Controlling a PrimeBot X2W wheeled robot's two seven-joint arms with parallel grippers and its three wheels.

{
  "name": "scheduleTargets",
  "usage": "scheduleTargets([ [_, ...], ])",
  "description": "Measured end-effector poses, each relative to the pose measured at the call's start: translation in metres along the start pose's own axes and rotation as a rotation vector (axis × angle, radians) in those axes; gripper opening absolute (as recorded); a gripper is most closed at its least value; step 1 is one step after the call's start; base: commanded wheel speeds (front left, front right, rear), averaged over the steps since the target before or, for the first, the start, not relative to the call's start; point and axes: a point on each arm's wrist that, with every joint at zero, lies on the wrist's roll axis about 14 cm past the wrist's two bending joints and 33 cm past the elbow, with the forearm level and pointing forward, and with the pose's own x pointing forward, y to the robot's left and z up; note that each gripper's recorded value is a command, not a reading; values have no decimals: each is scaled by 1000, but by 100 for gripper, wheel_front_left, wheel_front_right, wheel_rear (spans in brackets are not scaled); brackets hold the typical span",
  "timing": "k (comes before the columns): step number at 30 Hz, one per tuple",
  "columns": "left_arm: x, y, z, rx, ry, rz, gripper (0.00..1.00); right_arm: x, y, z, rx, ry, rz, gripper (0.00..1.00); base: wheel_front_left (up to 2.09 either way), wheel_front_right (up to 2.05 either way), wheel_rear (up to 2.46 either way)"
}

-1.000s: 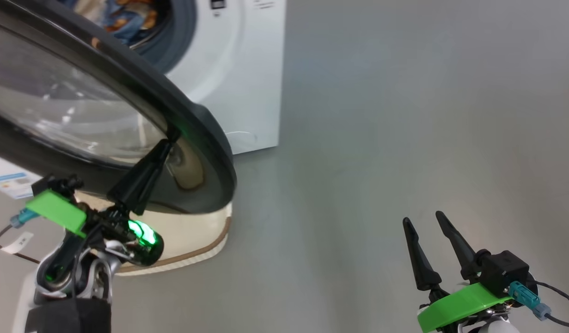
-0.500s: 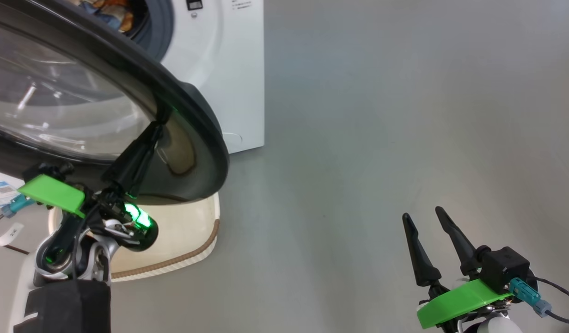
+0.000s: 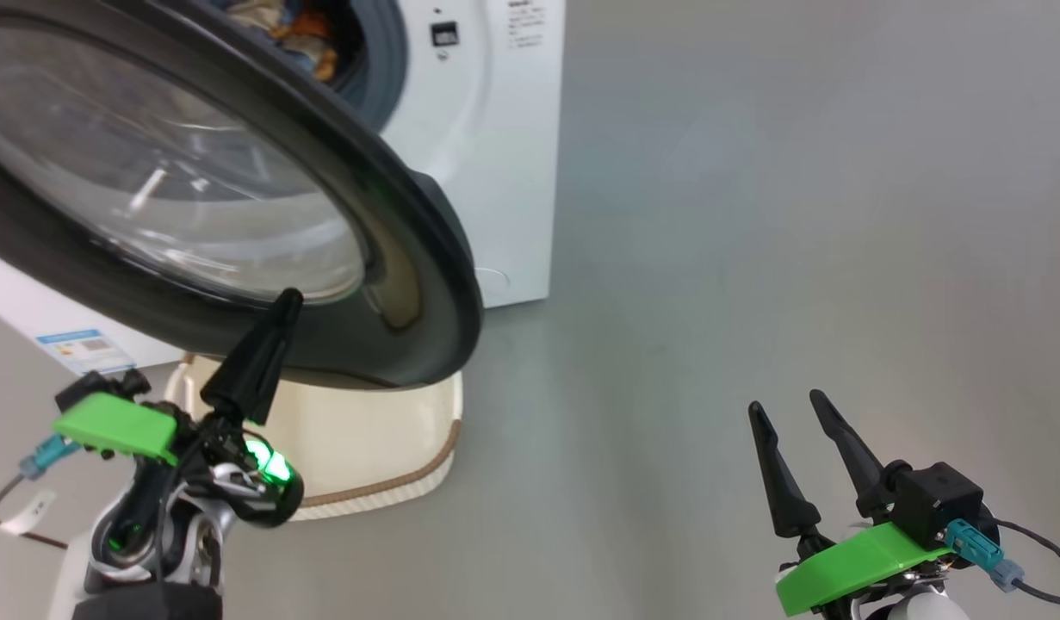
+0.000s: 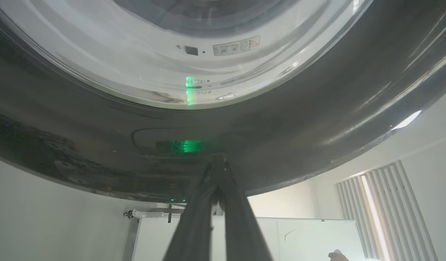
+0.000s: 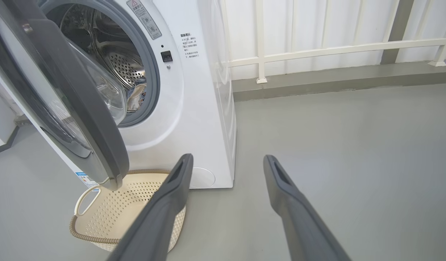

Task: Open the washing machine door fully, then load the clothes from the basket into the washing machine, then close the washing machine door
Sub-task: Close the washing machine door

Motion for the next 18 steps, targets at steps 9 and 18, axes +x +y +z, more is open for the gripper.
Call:
scheduleTargets([
  [9,-42,-16,23,53,-167,-16,0,2,24,4,12,-13,70,100,0,0,0],
  [18,-79,-43,50,136,-355,-63,0,0,40,10,16,-30,116,100,0,0,0],
])
